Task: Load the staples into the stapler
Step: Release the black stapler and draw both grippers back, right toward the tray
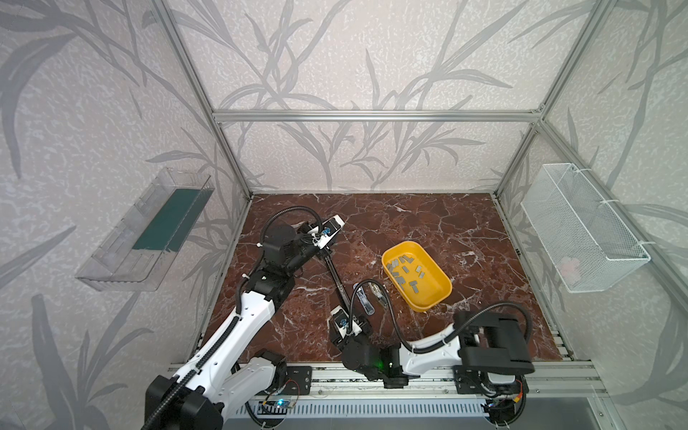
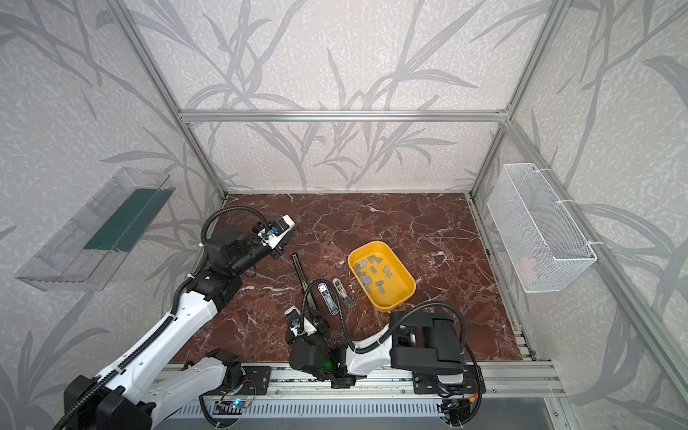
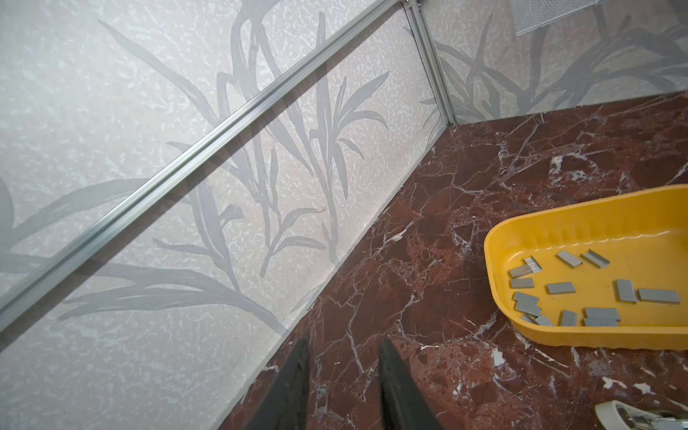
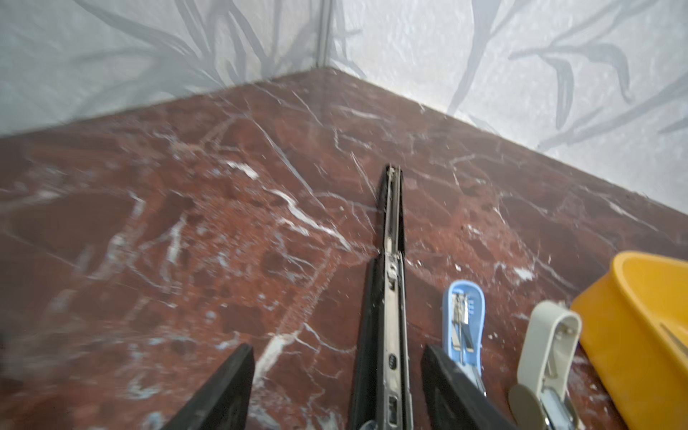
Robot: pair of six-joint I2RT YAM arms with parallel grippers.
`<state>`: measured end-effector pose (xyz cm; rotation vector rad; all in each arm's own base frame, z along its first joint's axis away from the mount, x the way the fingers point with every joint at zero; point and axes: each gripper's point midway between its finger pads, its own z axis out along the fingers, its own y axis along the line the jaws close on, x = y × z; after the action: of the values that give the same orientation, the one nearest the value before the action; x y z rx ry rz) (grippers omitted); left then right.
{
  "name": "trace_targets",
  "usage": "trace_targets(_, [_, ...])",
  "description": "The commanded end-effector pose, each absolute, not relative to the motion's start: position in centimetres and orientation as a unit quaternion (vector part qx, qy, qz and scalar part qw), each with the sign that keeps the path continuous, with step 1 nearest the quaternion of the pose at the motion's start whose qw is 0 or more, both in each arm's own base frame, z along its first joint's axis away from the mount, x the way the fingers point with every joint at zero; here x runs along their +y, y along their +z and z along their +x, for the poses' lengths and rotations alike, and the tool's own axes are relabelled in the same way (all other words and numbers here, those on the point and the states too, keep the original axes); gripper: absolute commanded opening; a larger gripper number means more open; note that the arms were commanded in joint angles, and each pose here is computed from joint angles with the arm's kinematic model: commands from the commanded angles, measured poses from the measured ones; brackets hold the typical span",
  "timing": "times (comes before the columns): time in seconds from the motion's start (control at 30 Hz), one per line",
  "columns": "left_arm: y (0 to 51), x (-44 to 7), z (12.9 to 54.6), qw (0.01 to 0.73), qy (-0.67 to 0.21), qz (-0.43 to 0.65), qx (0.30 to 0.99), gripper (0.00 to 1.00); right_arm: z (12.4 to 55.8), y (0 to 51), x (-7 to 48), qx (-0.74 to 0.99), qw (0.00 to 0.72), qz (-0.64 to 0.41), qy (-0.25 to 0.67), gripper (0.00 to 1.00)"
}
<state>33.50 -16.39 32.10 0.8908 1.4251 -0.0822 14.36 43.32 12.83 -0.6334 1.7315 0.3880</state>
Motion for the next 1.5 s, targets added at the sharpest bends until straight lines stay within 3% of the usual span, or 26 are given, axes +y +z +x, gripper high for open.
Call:
trace_targets(0.0, [37.5,-13.5,35.1,0.69,-0.072,0.236,0.681,0.41,13.2,19.2,42.3,0.721,0.6,-0.254,0.236,0.78])
trace_targets(0.1, [41.1,-10.7,36.2,0.673,-0.126,0.062,0.726,0.51,13.3,21.8,39.3,0.728,0.594,-0.24,0.243,0.83])
trace_targets(0.23, [43.3,-10.3,35.5,0.665,-0.266,-0.081,0.693,0.65,14.3,23.8,33.6,0.78,0.543,-0.235,0.205,0.81])
trace_targets(0.37, [38.2,-10.2,32.4,0.616,-0.346,-0.14,0.694,0.74,16.9,23.9,25.9,0.823,0.501,-0.224,0.143,0.78])
trace_targets(0.43, [34.4,-9.0,30.6,0.615,-0.317,-0.14,0.708,0.79,18.6,23.0,21.5,0.849,0.477,-0.193,0.121,0.73])
trace_targets(0.53, [28.2,-5.0,28.0,0.601,-0.199,-0.171,0.755,0.89,20.1,21.0,17.1,0.879,0.433,-0.143,0.142,0.67])
trace_targets(0.7, [21.5,0.3,23.2,0.542,-0.063,-0.231,0.805,0.91,21.5,16.0,16.7,0.919,0.312,-0.109,0.214,0.63])
trace_targets(0.87, [18.1,3.2,20.5,0.545,-0.005,-0.264,0.795,0.93,23.4,12.7,16.2,0.946,0.259,-0.116,0.155,0.51])
trace_targets(1.07, [13.0,1.3,22.5,0.51,-0.04,-0.272,0.815,0.94,23.6,11.4,16.5,0.951,0.242,-0.125,0.148,0.43])
trace_targets(1.27, [13.1,-1.3,24.2,0.513,-0.077,-0.202,0.831,0.93,23.0,9.8,16.0,0.957,0.225,-0.127,0.135,0.41])
trace_targets(1.47, [13.7,-0.4,23.5,0.538,-0.074,-0.218,0.811,0.93,22.9,8.9,16.1,0.961,0.208,-0.132,0.129,0.39])
